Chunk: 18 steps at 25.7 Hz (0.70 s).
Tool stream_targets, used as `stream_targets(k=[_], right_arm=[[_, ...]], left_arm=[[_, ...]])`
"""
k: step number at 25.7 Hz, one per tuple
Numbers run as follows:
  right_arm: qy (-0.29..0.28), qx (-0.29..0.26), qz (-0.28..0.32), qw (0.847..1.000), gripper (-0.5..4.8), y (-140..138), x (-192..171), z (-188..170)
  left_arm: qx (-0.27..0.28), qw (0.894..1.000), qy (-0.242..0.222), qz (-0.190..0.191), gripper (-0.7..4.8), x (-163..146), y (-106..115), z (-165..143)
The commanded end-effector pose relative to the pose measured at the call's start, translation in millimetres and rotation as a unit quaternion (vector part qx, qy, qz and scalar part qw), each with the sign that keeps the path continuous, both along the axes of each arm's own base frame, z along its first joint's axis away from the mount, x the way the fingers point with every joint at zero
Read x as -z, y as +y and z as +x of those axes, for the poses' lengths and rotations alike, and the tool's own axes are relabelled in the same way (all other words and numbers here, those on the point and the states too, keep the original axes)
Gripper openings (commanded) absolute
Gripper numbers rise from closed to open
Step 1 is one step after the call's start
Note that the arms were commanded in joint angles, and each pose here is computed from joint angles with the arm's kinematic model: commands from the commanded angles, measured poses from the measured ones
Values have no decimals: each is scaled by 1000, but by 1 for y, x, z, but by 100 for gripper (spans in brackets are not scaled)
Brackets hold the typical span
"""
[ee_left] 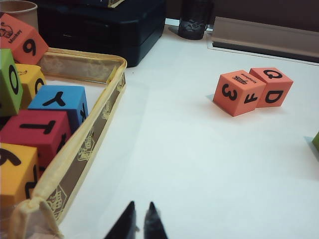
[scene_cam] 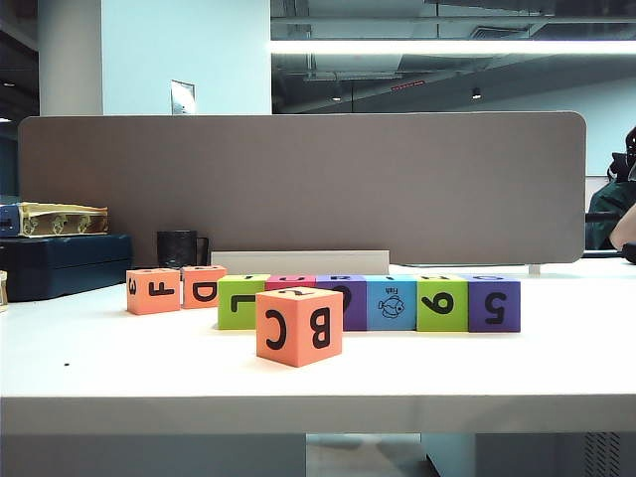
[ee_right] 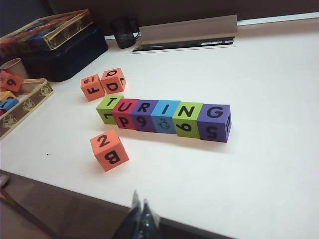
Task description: Select the appropriate blocks from the scattered letter blocks on the table and arrange them in a row to spell out "TURING".
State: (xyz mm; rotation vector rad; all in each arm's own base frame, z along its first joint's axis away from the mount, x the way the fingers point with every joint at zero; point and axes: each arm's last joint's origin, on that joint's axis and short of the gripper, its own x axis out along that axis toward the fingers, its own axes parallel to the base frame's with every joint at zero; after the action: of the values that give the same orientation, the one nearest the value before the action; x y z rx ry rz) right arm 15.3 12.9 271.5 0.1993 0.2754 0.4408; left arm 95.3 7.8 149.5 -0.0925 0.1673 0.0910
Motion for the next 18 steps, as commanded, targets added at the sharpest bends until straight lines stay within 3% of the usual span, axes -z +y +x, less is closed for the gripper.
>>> stream_targets(k=[1,4,5,7,14,18], right_arm=[[-23,-2,-4,1000,-1,0,-3,-2],[-86,-1,-9,996,-1,0,-13,2],[-147,2,-20,989,-1,0,-21,5],[-206,32,-34,977,-1,-2,-26,10],[-174,141,-43,974,-1,-8,20,47],[-174,144,-44,973,-1,-9,61,69]], left_arm=[[3,1000,2,-1,26,0,0,0],[3,1000,2,-1,26,0,0,0],[3,1000,2,-1,26,0,0,0],[4,1000,2,-1,26,0,0,0],[4,1000,2,-1,26,0,0,0],[3,1000,2,-1,26,0,0,0]])
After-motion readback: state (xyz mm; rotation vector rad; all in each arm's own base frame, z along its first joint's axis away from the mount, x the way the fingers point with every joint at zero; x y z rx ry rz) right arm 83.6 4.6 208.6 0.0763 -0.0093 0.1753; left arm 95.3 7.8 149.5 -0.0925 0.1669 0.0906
